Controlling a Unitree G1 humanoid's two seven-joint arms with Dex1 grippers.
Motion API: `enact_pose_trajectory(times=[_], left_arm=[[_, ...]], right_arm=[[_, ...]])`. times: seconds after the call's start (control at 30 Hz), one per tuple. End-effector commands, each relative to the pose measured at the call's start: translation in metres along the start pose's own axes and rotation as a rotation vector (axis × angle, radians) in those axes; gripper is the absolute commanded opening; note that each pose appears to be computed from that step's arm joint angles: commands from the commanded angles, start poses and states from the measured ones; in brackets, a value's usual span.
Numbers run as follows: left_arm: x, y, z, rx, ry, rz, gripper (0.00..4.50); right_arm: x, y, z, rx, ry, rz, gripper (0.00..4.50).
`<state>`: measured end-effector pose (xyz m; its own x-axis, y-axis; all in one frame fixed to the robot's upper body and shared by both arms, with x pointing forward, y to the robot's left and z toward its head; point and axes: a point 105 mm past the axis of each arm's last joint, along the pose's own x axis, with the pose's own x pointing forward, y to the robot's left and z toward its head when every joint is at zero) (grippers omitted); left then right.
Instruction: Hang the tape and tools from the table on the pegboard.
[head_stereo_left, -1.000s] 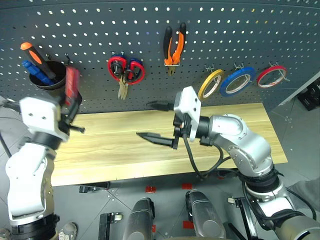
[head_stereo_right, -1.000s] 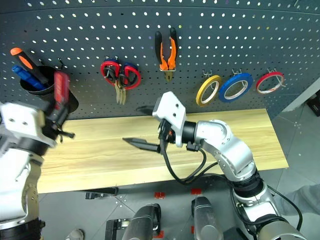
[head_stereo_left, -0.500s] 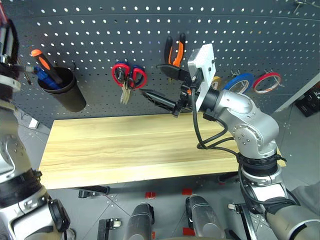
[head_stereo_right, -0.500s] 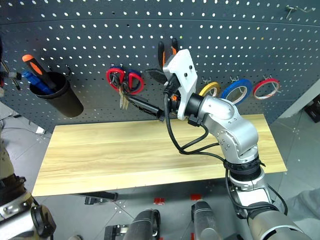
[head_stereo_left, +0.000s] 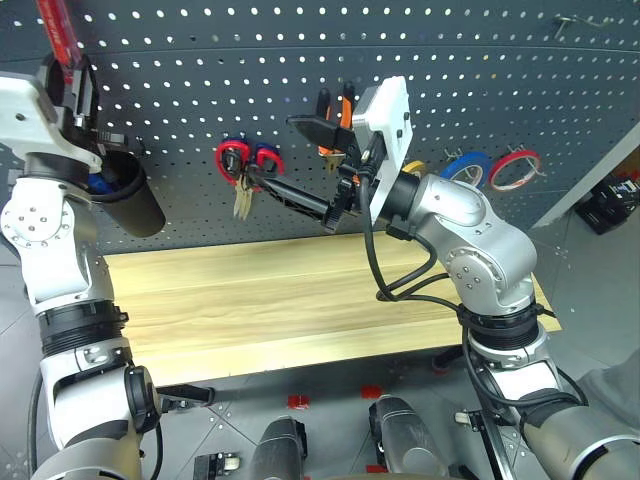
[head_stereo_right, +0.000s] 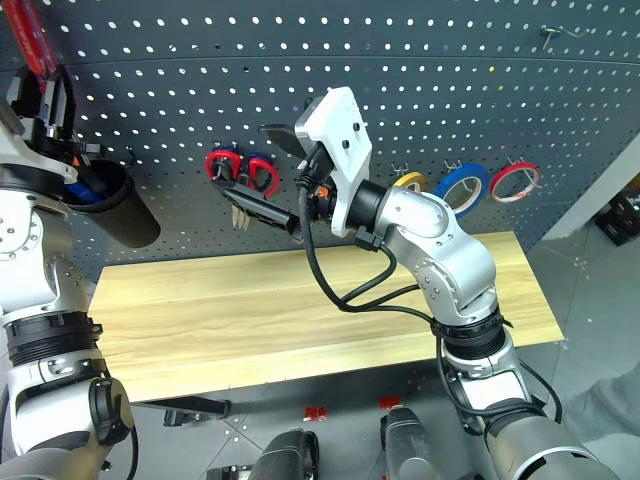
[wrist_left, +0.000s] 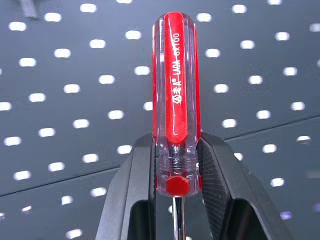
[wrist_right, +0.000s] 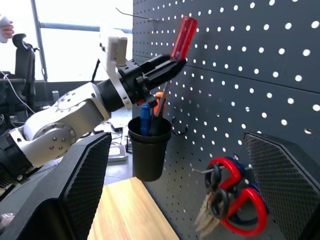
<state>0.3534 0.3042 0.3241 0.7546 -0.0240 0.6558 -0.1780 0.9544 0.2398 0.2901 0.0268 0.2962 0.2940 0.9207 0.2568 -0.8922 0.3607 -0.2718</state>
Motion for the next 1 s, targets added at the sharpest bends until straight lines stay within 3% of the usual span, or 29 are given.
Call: enact_pose_trajectory(times=[0.03, 0.27, 0.4, 0.63, 0.83, 1.0], left_arm=[[-0.007, 0.015, 0.017, 0.028, -0.058, 0.052, 0.85], [-0.026, 0.027, 0.007, 0.063, 0.006, 0.069, 0.85], [-0.033, 0.021, -0.009, 0.046, 0.045, 0.061, 2.16], [-0.04, 0.028, -0.007, 0.028, 0.035, 0.121, 4.43], [-0.037, -0.002, 0.009, 0.022, 0.009, 0.026, 4.49], [-0.052, -0.048, -0.007, -0.038, 0.152, -0.163, 4.49]], right_arm=[[-0.001, 0.005, 0.014, -0.039, -0.044, 0.016, 4.5], [-0.001, 0.005, 0.013, -0.041, -0.039, 0.012, 4.5], [0.0, 0.008, 0.014, -0.037, -0.051, 0.029, 4.5], [-0.002, 0.004, 0.013, -0.041, -0.045, 0.009, 4.5], [-0.008, 0.0, 0.01, -0.044, -0.047, -0.019, 4.5], [-0.025, -0.009, -0.002, -0.04, -0.023, -0.083, 4.5]])
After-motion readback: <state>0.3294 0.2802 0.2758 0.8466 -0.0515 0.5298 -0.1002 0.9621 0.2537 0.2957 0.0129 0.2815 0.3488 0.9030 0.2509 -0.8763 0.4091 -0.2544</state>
